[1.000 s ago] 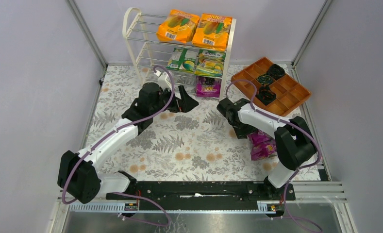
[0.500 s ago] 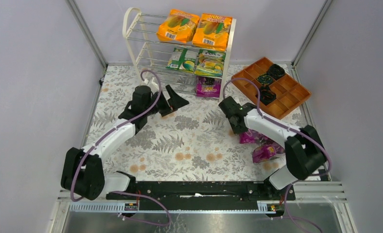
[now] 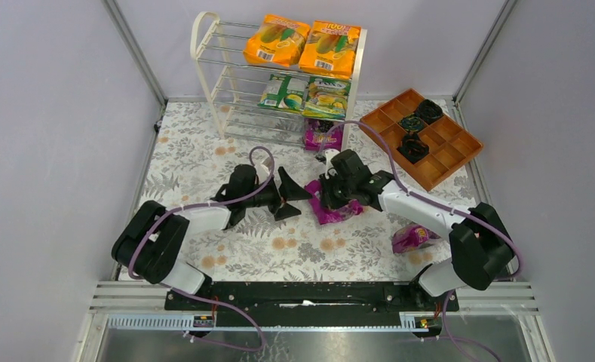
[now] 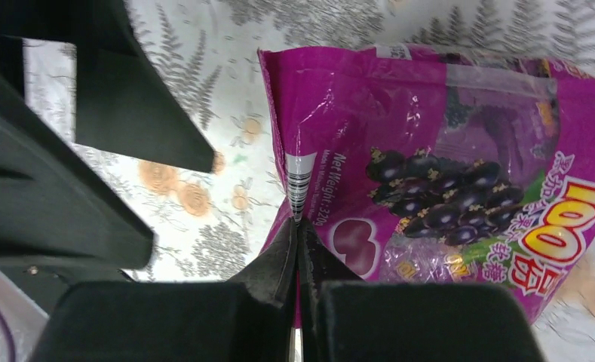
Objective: Place and organize the candy bags onto the shelf
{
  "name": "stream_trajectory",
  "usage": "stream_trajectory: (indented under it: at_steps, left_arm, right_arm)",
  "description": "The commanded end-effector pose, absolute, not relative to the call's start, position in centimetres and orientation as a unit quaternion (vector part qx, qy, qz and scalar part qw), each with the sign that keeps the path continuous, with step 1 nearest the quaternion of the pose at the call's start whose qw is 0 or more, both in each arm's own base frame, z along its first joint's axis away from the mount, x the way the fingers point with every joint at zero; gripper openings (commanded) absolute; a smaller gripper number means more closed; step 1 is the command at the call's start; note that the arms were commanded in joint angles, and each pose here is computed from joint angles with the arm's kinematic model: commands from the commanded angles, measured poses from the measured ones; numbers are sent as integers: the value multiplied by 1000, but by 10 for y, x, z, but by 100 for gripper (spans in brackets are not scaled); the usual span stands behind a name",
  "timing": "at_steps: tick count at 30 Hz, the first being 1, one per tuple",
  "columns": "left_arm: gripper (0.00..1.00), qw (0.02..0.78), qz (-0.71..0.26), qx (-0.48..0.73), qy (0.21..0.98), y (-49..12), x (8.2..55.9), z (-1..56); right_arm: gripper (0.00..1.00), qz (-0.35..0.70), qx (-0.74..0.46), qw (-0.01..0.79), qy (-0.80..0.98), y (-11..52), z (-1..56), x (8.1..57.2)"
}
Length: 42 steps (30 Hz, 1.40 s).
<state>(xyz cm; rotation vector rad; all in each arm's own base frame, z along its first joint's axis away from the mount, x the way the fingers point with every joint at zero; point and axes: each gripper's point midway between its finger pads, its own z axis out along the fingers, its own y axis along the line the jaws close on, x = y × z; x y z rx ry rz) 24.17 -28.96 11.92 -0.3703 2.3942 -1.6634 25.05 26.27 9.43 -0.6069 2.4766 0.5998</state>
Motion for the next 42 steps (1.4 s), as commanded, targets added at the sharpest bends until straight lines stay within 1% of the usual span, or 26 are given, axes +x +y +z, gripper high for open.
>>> stream_trajectory:
  at_steps: [1,3,7,14,18,20,24,30,32,35,36,37,40,41,42]
  left_arm:
    - [99,144,-568,-126,800,-300,251,136]
    - [99,140,-540,-156,815,-299,252,123]
    - [99,144,-515,-183,825,-298,260,109]
    - [99,159,-483,-167,845,-303,265,91]
    - [99,154,-527,-183,815,-309,264,98]
    - [96,161,-537,-191,806,-308,263,102]
    - [89,160,-523,-186,816,-315,260,96]
    - [85,159,-508,-179,828,-331,250,77]
    - [80,166,-506,-177,828,-330,251,73]
    - [68,185,-524,-166,815,-332,255,82]
    - [64,191,-528,-165,811,-332,256,86]
    - [60,197,-531,-164,808,-332,257,89]
    - [53,213,-531,-166,803,-327,260,96]
    - [52,216,-532,-166,802,-326,261,98]
    - [51,217,-534,-165,800,-325,262,101]
  right_arm:
    - [0,318,-237,280,874,306,119,247]
    - [0,332,-239,282,868,312,124,243]
    - [0,346,-252,282,859,319,128,236]
    - [0,365,-264,283,847,321,132,225]
    - [0,374,-264,287,841,320,136,221]
    - [0,377,-264,293,838,319,140,220]
    - [0,395,-262,311,824,322,152,220]
    - [0,414,-257,313,815,327,155,218]
    - [0,421,-258,312,812,328,157,216]
    - [1,422,-253,312,812,327,158,215]
    - [6,419,-252,311,815,326,158,214]
    - [15,416,-249,310,818,324,158,214]
    - [33,404,-243,312,825,316,158,212]
    - [40,400,-241,317,826,314,159,213]
    - [50,394,-238,318,829,311,159,213]
